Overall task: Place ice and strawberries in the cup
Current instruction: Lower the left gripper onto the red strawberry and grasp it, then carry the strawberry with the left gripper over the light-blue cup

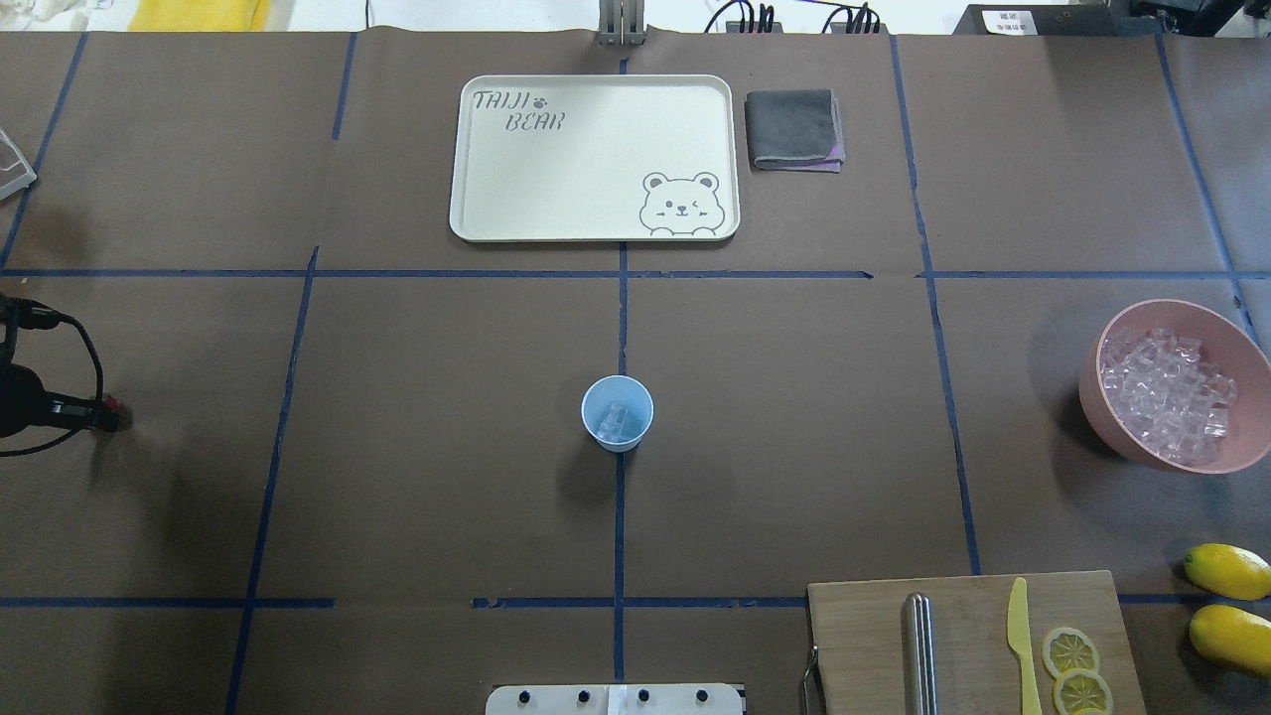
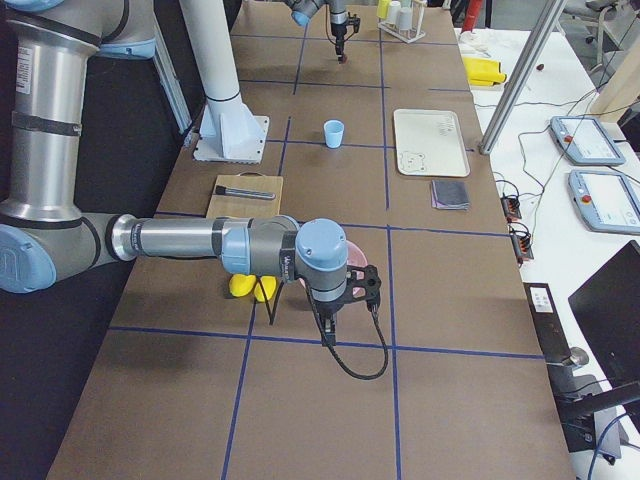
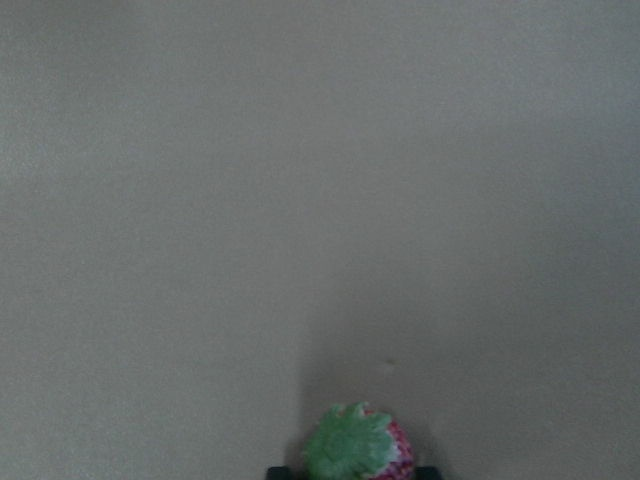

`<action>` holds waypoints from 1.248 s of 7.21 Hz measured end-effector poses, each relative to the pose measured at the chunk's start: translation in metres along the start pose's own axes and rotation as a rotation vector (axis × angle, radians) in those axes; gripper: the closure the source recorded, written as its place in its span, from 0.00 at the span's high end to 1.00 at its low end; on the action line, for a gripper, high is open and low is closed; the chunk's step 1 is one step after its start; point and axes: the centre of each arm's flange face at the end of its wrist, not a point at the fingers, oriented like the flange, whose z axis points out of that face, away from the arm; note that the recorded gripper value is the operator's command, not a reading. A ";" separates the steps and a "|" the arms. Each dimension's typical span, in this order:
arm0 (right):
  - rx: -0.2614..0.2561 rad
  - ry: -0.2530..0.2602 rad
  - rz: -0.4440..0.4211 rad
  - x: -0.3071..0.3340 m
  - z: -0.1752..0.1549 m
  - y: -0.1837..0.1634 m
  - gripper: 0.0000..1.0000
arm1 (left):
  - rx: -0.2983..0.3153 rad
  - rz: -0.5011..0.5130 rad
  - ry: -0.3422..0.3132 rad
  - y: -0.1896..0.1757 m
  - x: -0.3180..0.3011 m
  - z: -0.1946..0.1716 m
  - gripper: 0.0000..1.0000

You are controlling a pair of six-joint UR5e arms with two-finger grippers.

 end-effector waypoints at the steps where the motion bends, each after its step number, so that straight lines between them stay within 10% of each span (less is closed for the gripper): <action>1: 0.001 0.000 -0.001 0.000 0.000 0.000 1.00 | -0.004 0.001 0.019 -0.001 0.004 -0.006 0.00; 9: -0.001 0.003 0.000 0.000 0.000 0.001 1.00 | -0.037 -0.029 0.092 -0.089 0.179 -0.138 0.00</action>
